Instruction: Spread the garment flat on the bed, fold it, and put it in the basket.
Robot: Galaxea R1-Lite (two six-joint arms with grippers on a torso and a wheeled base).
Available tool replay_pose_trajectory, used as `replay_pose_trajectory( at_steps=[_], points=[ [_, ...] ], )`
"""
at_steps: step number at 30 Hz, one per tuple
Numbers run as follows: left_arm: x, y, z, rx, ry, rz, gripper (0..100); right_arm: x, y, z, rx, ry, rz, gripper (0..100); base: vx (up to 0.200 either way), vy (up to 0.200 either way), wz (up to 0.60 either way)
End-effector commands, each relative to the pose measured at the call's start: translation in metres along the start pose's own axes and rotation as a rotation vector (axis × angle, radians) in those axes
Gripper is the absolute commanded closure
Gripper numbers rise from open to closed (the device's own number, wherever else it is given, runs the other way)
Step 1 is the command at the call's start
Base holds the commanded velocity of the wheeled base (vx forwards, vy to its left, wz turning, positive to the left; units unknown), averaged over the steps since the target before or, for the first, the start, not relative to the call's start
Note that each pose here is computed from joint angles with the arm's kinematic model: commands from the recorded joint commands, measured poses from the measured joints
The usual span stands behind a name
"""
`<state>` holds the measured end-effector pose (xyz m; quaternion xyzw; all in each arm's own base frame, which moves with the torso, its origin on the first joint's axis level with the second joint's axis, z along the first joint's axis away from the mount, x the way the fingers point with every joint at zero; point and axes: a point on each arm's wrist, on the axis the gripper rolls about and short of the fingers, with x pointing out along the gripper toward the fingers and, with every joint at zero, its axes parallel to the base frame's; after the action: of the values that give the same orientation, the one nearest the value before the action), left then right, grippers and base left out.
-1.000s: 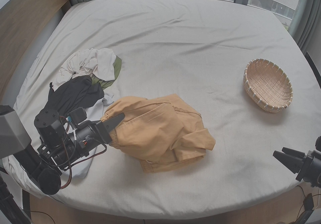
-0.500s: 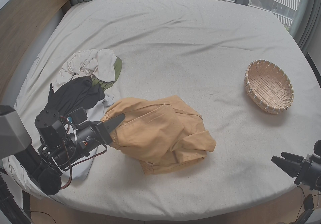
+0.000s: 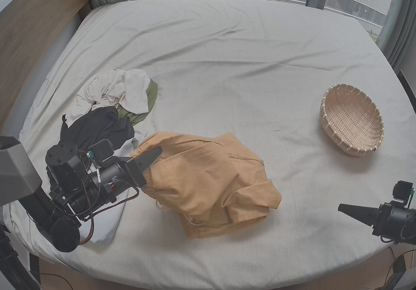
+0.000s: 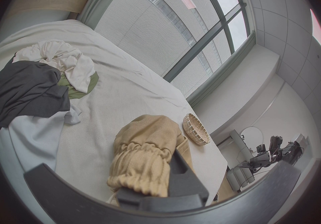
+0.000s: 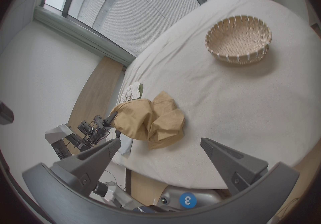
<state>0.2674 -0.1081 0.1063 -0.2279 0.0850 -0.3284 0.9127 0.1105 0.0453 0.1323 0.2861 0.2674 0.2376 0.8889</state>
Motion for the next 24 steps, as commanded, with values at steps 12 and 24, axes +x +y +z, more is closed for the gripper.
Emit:
replay_pose_trajectory(
  at_steps=[12, 24],
  points=[
    [0.001, -0.003, 0.004, 0.008, -0.017, -0.014, 100, 0.1, -0.04, -0.001, 0.073, 0.15, -0.088, 0, 0.0, 0.0, 0.0],
    [-0.009, 0.004, 0.028, 0.026, -0.102, 0.015, 100, 0.155, -0.052, 0.005, 0.124, 0.051, -0.006, 0, 0.0, 0.0, 0.0]
  ],
)
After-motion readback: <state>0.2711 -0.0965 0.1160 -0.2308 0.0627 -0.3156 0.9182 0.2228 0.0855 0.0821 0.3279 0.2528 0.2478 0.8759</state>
